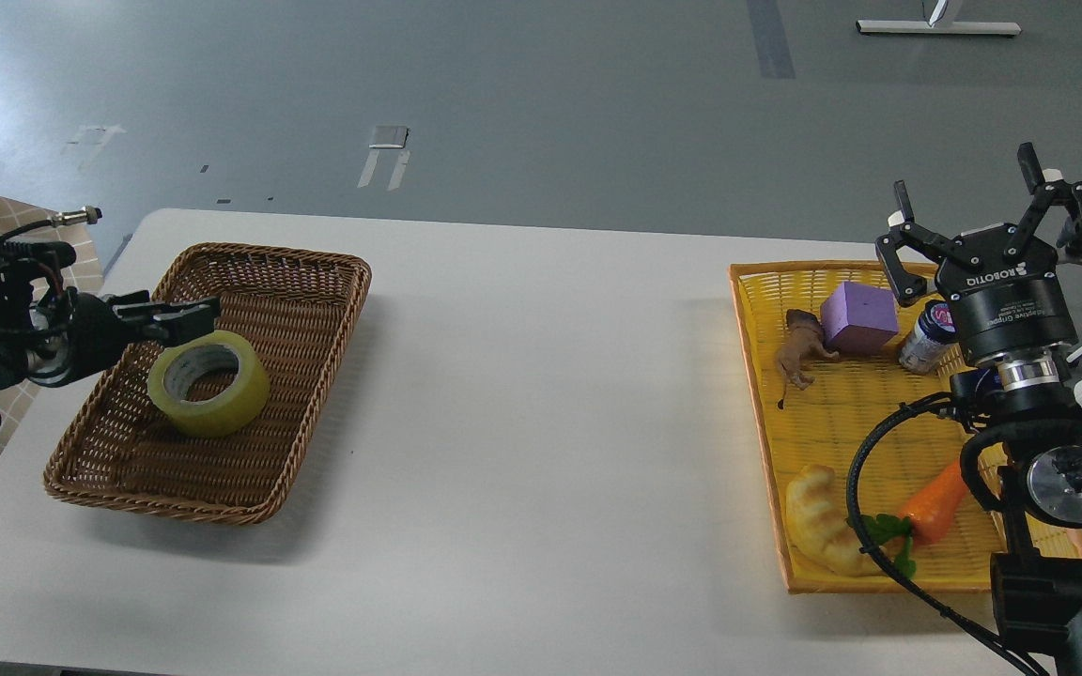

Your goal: Place and transfer tape with both arms

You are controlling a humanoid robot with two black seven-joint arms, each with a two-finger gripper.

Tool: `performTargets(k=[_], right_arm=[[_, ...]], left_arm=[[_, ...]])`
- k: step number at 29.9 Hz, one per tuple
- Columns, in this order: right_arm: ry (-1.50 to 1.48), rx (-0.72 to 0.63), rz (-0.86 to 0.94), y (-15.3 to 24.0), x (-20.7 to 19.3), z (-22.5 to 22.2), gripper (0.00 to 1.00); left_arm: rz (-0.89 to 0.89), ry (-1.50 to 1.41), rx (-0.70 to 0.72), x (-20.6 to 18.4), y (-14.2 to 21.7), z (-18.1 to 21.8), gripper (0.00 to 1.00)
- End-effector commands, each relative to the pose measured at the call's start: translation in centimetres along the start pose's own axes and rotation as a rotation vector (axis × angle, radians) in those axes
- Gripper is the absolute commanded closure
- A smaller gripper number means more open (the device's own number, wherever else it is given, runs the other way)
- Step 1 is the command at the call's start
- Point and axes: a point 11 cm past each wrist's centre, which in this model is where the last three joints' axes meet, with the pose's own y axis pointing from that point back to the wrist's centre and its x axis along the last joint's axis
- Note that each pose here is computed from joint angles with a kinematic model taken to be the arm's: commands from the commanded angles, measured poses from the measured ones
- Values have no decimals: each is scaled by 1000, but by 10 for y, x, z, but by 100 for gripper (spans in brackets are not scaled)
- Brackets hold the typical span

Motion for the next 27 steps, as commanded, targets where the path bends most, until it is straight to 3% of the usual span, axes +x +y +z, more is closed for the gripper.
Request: performTargets(k=[1, 5, 11, 22, 27], right_arm=[[1, 1, -7, -2, -2, -1, 0], [4, -3, -22, -7, -7, 0, 0], [11, 0, -49, -17, -15, -3, 0], [37, 6, -110, -39, -35, -11, 0], [63, -11, -125, -49, -40, -16, 0]], left_arm=[[44, 185, -93, 40, 2, 23, 5], [84, 595, -353, 89, 12, 62, 3], [32, 926, -706, 111, 13, 116, 2], [-14, 1246, -1091, 130, 0, 200, 2], [-84, 1353, -1191, 113, -11, 235, 2]])
